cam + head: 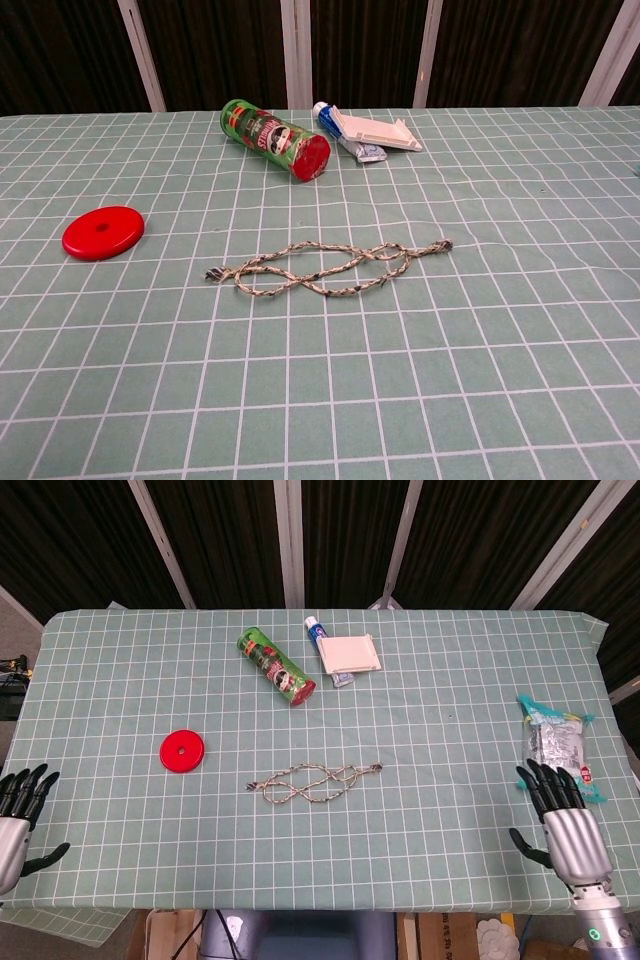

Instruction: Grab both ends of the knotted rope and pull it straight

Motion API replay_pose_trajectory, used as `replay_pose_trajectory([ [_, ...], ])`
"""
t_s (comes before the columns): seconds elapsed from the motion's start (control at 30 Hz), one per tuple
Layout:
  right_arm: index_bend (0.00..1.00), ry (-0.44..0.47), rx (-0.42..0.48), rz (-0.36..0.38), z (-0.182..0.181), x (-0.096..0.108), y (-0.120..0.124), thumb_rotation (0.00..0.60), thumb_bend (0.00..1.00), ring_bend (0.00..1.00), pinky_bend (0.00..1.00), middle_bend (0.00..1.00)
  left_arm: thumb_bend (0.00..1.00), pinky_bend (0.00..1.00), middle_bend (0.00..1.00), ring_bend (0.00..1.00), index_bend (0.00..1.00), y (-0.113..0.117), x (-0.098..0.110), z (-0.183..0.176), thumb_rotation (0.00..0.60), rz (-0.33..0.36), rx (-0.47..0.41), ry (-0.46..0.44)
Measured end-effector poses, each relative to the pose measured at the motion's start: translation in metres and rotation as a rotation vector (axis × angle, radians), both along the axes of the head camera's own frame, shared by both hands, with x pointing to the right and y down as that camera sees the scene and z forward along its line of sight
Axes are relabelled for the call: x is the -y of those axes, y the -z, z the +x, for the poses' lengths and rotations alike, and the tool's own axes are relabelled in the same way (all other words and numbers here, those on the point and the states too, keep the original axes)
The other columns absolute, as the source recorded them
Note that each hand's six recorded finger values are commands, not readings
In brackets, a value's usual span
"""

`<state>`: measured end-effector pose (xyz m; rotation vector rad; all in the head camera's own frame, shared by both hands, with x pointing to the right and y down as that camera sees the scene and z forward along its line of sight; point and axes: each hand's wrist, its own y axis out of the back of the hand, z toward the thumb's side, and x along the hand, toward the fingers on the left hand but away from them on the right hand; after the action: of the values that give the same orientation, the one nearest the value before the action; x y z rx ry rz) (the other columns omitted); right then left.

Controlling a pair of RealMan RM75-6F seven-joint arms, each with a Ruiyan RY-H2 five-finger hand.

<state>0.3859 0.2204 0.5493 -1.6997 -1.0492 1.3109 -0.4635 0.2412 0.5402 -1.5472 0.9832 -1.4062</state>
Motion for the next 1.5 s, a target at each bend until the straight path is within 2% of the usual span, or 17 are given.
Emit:
replay_pose_trajectory([
  [0.17,0.32,0.039,0.060,-0.025,-0.034,0.021,-0.014,0.600,0.31,0.00,0.00,0.08,0.00,0.00,0.00,0.00,0.01,0.001,0.001,-0.001,0.600,0.005,-0.003,0.007],
  [0.4,0.35,0.128,0.101,-0.066,-0.097,0.053,-0.046,0.600,0.31,0.00,0.00,0.09,0.00,0.00,0.00,0.00,0.01,-0.001,0.002,0.001,0.600,0.000,-0.002,0.002],
  [0.63,0.36,0.168,0.114,-0.113,-0.144,0.068,-0.080,0.600,0.31,0.00,0.00,0.10,0.00,0.00,0.00,0.00,0.01,-0.002,0.004,0.000,0.600,0.001,-0.002,0.003],
  [1.0,0.42,0.149,0.093,-0.175,-0.181,0.076,-0.135,0.600,0.31,0.00,0.00,0.11,0.00,0.00,0.00,0.00,0.01,-0.006,0.006,0.000,0.600,-0.011,-0.001,0.006],
  [1.2,0.45,0.145,0.086,-0.182,-0.194,0.080,-0.153,0.600,0.32,0.00,0.00,0.12,0.00,0.00,0.00,0.00,0.01,-0.007,0.007,0.000,0.600,-0.013,-0.004,0.010],
  [1.5,0.50,0.128,0.074,-0.190,-0.202,0.085,-0.170,0.600,0.40,0.00,0.00,0.12,0.00,0.00,0.00,0.00,0.01,-0.008,0.008,0.001,0.600,-0.016,-0.015,0.013],
])
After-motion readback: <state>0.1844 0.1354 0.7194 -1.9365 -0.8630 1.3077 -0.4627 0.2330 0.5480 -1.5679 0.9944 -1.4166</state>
